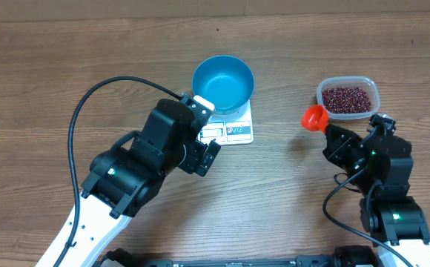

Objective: Scoop item into bowl and weigh 150g on scale
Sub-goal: 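Move the right gripper's scoop over the bean tub and lower it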

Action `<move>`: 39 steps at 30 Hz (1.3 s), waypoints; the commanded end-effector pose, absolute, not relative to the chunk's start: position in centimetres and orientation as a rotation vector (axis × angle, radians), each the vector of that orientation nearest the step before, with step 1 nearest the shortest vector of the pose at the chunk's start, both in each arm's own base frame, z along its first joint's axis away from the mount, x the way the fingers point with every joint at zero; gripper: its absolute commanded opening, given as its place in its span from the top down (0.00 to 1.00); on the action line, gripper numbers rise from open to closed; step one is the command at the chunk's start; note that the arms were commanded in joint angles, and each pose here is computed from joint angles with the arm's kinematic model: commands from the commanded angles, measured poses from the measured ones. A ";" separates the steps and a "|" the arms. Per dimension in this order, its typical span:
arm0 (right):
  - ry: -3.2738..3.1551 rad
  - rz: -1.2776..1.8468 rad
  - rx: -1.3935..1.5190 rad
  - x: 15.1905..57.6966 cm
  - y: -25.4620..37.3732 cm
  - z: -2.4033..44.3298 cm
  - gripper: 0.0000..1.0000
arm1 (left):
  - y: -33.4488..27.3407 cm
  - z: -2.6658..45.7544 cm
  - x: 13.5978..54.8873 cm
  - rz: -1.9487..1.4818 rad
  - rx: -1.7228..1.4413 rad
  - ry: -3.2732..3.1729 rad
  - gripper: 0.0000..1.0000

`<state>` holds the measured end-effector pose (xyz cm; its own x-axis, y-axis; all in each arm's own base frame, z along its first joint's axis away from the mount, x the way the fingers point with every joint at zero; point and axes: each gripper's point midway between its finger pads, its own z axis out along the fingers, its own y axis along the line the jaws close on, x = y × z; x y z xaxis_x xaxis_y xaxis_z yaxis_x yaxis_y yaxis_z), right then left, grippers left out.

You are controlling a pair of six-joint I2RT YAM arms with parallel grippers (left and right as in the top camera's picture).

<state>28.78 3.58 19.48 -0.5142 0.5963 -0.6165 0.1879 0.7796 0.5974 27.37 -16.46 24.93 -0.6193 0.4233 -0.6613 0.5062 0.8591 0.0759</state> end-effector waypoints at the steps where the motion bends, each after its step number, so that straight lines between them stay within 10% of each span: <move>1: 2.062 0.610 0.483 29.0 4.3 21.8 0.96 | -16.6 24.7 27.4 -0.158 0.690 2.325 0.00; 16: 2.233 0.168 0.447 29.6 -0.2 26.2 0.96 | -16.6 24.7 27.4 -0.158 0.690 2.325 0.00; 39: 2.396 -0.182 0.076 39.0 -7.6 18.7 0.96 | -16.6 24.7 27.4 -0.157 0.690 2.325 0.00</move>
